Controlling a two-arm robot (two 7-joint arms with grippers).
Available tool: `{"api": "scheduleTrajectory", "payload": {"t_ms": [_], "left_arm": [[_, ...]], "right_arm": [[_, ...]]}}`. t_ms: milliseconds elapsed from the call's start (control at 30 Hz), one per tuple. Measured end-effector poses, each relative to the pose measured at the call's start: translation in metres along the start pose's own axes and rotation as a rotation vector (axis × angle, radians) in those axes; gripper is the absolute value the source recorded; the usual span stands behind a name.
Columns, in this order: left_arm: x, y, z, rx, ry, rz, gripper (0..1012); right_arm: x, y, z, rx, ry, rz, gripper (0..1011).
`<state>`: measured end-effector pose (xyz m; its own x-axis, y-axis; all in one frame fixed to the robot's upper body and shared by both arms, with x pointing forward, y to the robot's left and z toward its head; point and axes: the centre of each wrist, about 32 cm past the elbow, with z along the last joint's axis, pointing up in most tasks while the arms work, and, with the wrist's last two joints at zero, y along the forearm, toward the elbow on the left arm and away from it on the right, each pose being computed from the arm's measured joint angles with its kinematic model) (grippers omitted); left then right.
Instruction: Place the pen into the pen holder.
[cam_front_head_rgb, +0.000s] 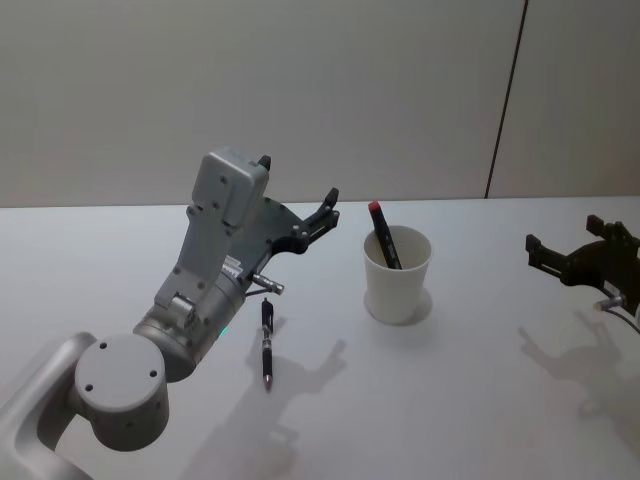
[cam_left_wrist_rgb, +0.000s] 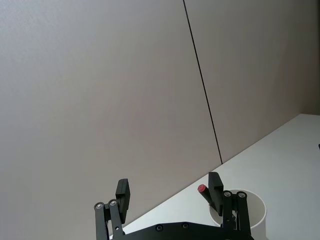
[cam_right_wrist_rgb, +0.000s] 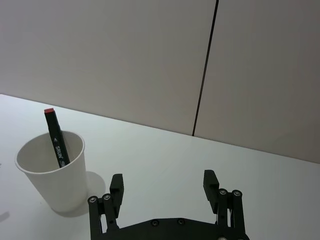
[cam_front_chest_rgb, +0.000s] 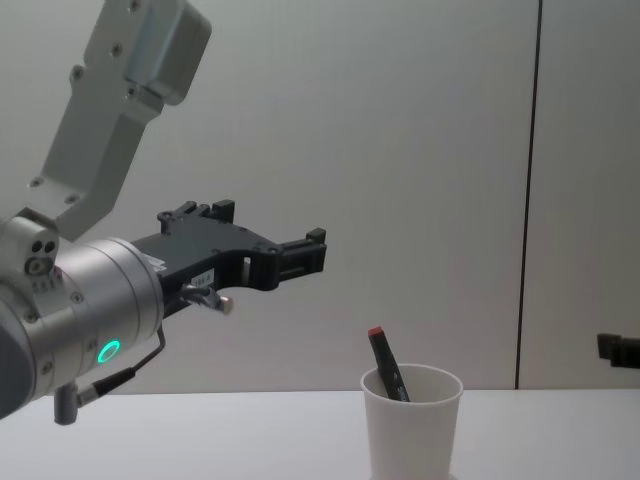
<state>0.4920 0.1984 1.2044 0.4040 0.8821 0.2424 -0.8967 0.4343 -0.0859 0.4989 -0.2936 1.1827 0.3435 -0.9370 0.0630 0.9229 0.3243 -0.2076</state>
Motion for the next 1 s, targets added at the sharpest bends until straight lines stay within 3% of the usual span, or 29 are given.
{"api": "scheduleTrajectory", "payload": {"t_ms": [300,633,1000], "left_arm": [[0.0,0.0001,0.0003,0.007,-0.002,0.0,1003],[-0.0021,0.0024,0.0043,0.049,-0.002,0.017,1003],[-0.0074,0.0092,0.0065,0.116,0.049,0.069,1003]], "right_arm": [[0.0005,-0.0025,0.0002,-0.004,-0.002,0.004,1001],[0.0007,-0.0038,0.0005,-0.005,-0.002,0.005,1001],[0.0009,-0.0044,0.0006,-0.006,-0.002,0.006,1001]]}}
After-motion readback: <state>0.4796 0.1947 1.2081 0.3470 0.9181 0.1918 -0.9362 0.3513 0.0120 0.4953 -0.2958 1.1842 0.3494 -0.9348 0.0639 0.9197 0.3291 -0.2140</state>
